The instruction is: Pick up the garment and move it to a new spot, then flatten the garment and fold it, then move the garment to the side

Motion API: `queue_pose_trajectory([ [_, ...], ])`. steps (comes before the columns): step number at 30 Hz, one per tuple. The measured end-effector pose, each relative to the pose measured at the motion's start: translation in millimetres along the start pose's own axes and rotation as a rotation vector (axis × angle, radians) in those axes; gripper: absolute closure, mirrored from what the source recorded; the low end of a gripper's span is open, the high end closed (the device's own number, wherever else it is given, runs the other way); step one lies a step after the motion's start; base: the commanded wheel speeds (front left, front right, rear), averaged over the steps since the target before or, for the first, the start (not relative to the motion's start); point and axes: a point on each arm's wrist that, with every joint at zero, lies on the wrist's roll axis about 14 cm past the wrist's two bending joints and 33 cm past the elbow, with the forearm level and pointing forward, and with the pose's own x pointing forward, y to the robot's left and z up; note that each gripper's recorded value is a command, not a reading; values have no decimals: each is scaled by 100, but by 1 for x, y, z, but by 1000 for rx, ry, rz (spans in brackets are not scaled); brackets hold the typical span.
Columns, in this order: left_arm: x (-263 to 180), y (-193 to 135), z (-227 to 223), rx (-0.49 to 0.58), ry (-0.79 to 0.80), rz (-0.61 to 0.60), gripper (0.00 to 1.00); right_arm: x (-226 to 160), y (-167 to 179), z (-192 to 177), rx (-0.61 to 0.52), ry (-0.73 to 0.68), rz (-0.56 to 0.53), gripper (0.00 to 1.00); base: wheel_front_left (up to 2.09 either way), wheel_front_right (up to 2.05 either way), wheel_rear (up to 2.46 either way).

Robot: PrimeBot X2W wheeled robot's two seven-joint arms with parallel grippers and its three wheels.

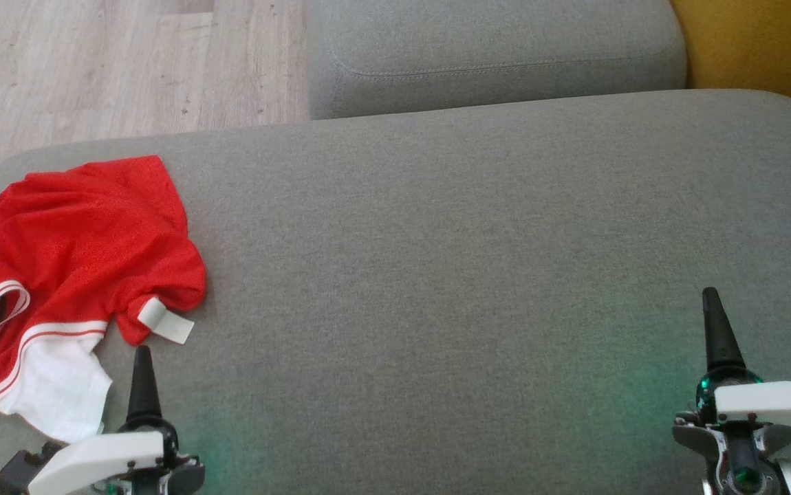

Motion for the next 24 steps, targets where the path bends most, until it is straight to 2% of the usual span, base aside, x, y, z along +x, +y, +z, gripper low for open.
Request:
queue_pose_trajectory([
  [24, 2, -6, -4, 361, -5, -15, 0, 0, 16, -13, -378, 18, 56, 0, 0, 0, 0],
])
